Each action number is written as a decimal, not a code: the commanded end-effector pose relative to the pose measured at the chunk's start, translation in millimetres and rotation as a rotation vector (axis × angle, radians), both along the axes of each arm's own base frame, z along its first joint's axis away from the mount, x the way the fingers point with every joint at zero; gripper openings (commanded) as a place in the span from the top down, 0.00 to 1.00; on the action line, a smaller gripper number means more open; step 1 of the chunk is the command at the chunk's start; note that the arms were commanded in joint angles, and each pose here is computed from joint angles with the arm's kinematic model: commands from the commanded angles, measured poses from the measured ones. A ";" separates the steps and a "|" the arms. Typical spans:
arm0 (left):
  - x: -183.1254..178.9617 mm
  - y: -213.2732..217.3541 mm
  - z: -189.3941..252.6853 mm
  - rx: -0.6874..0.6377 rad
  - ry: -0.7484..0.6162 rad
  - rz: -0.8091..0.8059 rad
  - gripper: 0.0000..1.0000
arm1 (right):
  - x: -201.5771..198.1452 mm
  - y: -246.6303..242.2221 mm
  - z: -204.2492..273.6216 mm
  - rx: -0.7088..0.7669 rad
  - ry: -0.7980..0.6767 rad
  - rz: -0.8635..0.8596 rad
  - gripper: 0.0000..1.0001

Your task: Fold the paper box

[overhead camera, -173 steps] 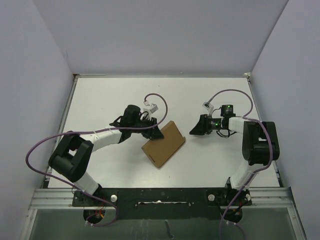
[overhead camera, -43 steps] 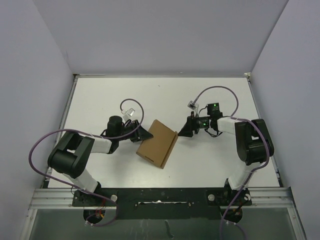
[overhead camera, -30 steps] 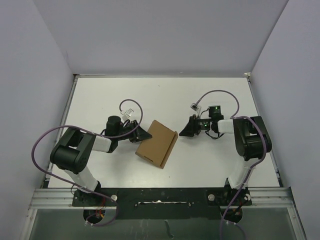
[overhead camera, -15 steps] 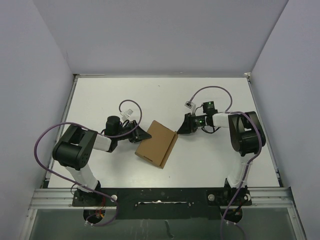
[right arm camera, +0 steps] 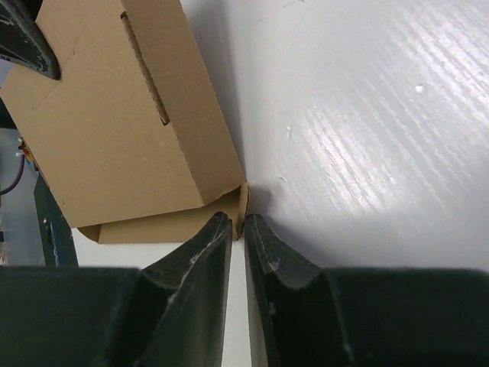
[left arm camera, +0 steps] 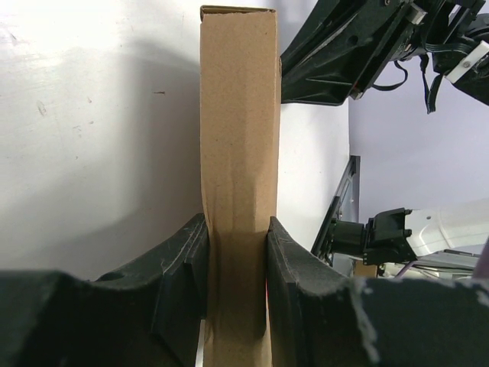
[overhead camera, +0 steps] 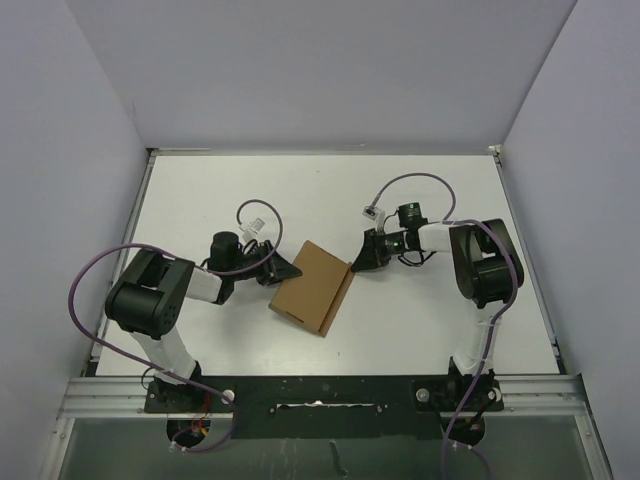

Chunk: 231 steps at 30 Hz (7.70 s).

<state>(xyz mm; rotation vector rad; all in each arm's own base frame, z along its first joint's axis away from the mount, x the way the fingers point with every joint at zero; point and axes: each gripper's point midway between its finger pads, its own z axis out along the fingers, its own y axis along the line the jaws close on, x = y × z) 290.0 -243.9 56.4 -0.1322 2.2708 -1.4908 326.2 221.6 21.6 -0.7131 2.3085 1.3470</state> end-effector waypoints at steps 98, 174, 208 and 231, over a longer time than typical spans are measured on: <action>28.7 -1.6 59.5 -0.259 -0.121 -0.005 0.96 | 4.0 12.7 62.4 0.039 -0.459 0.013 0.93; 27.0 8.1 96.5 -0.368 -0.092 -0.026 0.98 | -12.7 29.0 134.1 -0.013 -0.800 0.119 0.96; 14.3 8.2 128.7 -0.327 -0.307 -0.126 0.99 | -29.7 15.3 173.9 -0.025 -1.043 0.231 0.67; -39.3 19.0 262.1 -0.203 -1.019 -0.256 1.00 | -77.5 -2.9 285.1 0.228 -1.340 0.372 0.45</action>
